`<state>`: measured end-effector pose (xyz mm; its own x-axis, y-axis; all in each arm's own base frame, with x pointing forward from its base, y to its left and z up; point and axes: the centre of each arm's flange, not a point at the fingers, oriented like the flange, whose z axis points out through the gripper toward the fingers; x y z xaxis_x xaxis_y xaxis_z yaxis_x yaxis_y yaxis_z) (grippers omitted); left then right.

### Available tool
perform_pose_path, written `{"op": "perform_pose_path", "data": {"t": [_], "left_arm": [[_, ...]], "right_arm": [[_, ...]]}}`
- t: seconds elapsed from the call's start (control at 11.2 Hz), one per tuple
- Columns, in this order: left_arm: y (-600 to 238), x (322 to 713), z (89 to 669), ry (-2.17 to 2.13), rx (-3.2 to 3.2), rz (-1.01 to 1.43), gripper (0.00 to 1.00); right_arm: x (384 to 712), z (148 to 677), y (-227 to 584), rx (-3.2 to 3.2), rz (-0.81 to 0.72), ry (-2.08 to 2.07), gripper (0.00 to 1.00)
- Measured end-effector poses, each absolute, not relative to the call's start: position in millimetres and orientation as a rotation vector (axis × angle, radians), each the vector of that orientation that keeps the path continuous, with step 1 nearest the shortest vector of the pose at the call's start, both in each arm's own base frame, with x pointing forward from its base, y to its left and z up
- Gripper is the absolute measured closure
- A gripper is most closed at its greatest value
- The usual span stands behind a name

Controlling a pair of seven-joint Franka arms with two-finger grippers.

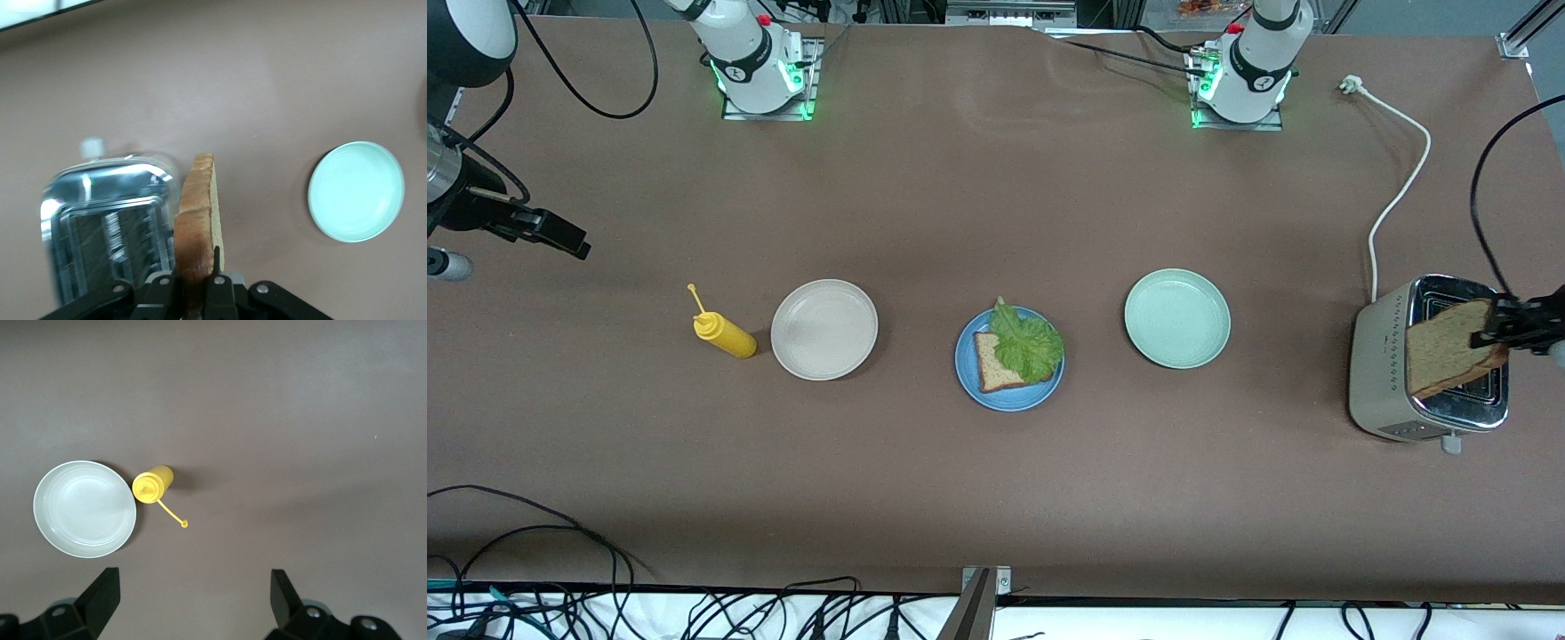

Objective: Make sandwich in blue plate with both arms
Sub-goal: 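Carry the toasted bread over the blue plate with the left gripper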

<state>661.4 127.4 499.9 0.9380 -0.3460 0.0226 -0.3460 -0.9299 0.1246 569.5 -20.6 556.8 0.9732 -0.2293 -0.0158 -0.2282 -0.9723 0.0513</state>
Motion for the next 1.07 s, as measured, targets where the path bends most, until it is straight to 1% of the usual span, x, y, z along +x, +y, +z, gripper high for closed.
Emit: {"op": "perform_pose_path", "data": {"t": [0.45, 0.72, 0.9, 1.07], "left_arm": [[6, 675, 483, -0.376, 2.902, -0.074, 0.89], [-60, 671, 475, -0.254, 2.874, -0.168, 0.89], [-97, 668, 465, -0.236, 2.852, -0.218, 0.89], [-146, 662, 452, -0.211, 2.815, -0.284, 0.89]], "right_arm": [[570, 558, -14, 3.154, -0.042, -0.368, 0.0], [570, 558, -19, 3.179, -0.038, -0.204, 0.0], [570, 559, -21, 3.187, -0.033, -0.026, 0.0], [570, 560, -21, 3.188, -0.029, 0.04, 0.0]]}}
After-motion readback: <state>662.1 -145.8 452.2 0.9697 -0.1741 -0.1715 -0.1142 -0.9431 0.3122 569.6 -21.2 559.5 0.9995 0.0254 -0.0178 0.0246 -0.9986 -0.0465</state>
